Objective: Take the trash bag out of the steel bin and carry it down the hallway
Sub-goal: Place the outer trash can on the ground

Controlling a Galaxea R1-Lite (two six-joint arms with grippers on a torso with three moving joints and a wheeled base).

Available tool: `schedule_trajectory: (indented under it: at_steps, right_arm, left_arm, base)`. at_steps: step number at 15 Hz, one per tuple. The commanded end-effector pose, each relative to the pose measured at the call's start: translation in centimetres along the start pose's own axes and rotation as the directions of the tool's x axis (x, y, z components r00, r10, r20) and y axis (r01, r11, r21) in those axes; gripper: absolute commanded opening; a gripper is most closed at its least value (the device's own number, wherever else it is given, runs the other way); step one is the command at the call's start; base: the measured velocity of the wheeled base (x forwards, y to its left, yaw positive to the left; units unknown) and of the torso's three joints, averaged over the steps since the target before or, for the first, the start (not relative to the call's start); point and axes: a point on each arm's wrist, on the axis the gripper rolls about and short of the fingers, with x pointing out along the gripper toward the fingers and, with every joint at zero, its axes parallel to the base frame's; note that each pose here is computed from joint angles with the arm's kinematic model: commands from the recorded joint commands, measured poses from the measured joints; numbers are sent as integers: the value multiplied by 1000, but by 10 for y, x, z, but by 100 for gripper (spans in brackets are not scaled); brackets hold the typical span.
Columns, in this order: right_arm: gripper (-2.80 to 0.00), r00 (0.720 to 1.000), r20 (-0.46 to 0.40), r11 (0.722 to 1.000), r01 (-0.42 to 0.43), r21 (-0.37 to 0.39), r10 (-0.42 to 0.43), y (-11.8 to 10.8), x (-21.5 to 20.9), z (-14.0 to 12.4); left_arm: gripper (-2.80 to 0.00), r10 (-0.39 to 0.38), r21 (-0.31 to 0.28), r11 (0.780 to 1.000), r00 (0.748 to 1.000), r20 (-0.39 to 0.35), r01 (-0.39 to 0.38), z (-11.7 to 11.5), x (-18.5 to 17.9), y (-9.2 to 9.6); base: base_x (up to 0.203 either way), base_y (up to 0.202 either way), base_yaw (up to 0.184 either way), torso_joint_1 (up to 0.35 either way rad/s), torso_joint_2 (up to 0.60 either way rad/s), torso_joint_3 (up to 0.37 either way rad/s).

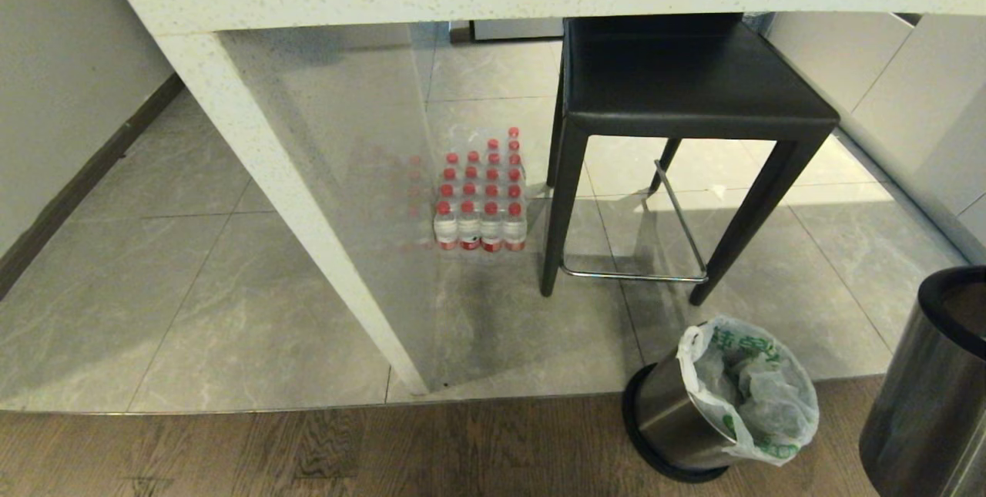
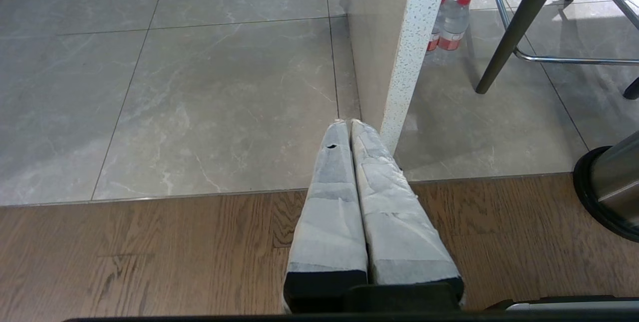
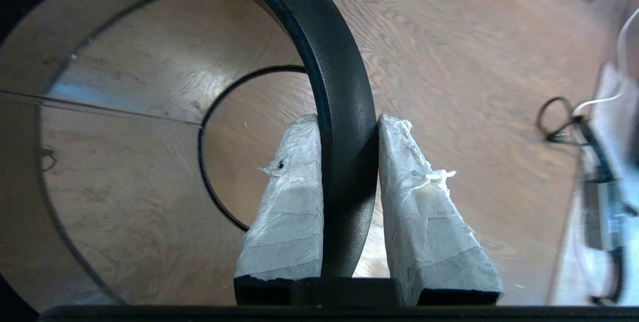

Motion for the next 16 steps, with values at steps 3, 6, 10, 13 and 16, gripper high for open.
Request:
schedule_trajectory:
  at_steps: [3,6,10,13,16]
  right_arm:
    - [-280,998,-67,999,-15,30,17,21,111,-16]
    - [-280,996,-25,996,-88,14,88,33,178,-31]
    - [-280,981,36,978,-189,-84,193,43,242,-44]
    - [-280,971,63,969,-223,-107,231,51,273,-53]
    - [-280,971,56,968,-227,-111,234,52,287,-66]
  left_arm:
    - [-280,0,0,1000,1000,0,0,0,0,0]
    - [-280,1,0,1000,1000,1,-1,0,0,0]
    - [-280,1,1,1000,1000,0,-1,0,0,0]
    - [-280,0,0,1000,1000,0,0,0,0,0]
    - [-280,1,2,1000,1000,0,-1,0,0,0]
  base:
    - [0,0,0,0,0,0]
    - [0,0,0,0,0,0]
    - [0,0,0,0,0,0]
    - [0,0,0,0,0,0]
    - [0,0,0,0,0,0]
